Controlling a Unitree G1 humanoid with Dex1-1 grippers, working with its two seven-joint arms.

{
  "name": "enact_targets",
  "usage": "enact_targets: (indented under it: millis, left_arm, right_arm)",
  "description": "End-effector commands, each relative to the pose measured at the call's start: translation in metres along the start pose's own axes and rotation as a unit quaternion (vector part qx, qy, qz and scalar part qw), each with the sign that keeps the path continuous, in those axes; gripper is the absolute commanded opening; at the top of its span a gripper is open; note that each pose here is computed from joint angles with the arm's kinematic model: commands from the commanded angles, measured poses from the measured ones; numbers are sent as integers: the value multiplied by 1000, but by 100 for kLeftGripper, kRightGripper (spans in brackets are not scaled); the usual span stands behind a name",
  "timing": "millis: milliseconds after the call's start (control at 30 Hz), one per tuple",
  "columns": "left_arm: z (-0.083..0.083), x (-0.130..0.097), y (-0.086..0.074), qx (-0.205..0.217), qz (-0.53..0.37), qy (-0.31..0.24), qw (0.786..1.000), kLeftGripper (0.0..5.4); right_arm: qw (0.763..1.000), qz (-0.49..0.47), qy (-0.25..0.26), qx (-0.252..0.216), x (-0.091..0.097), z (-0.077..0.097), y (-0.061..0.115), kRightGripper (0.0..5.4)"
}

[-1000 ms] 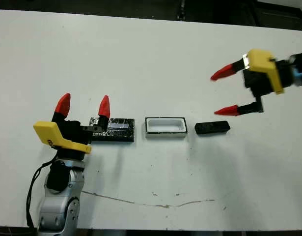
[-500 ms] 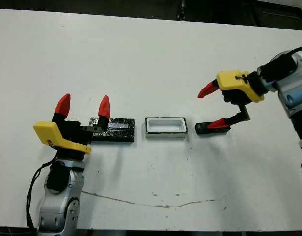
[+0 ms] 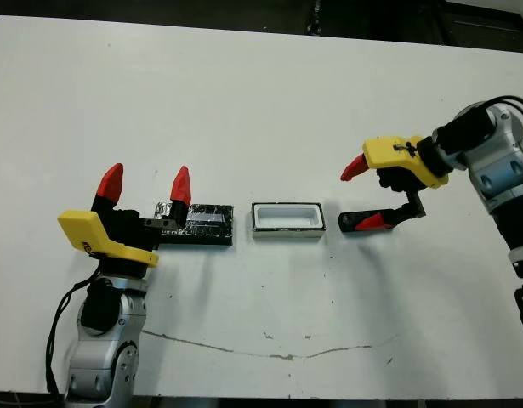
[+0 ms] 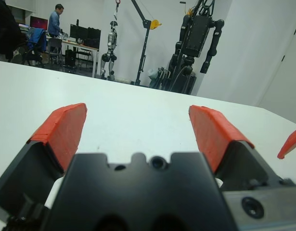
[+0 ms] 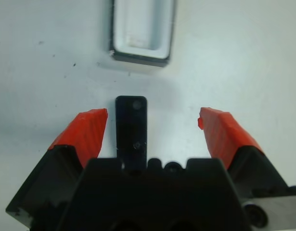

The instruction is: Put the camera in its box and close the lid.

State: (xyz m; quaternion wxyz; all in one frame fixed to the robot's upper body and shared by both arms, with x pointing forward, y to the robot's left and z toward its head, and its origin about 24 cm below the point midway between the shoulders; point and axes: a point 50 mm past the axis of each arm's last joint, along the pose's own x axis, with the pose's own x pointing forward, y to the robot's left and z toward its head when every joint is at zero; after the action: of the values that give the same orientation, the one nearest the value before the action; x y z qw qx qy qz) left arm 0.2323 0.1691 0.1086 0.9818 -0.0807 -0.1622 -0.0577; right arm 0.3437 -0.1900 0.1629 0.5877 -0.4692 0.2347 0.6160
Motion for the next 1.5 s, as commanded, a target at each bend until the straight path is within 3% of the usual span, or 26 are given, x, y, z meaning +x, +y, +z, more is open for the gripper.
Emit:
enact_targets:
  millis: [33, 267, 567, 1033, 1200, 1367, 1500]
  left_arm:
    - [-2, -3, 1, 6, 1, 11, 1000, 540]
    - [-3, -3, 1, 4, 2, 11, 1000, 540]
    - [-2, -3, 0, 6, 2, 10, 1000, 540]
    - [-3, -3, 0, 2, 3, 11, 1000, 540]
    - [-3, -4, 1, 7, 3, 12, 1000, 540]
    - [-3, -3, 1, 6, 5, 12, 1000, 540]
    - [-3, -3, 1, 7, 5, 12, 1000, 540]
  right_arm:
    - [999, 25, -1, 23, 10, -10, 8, 512]
    - [999, 33, 6, 38, 18, -17, 15, 470]
    - [998, 49, 8, 36, 30, -23, 22, 350]
    - [995, -2, -15, 96, 35, -27, 26, 168]
    - [993, -11, -20, 112, 32, -27, 24, 167]
    - [995, -33, -18, 90, 24, -22, 17, 167]
    - [992, -76, -42, 96, 7, -12, 3, 167]
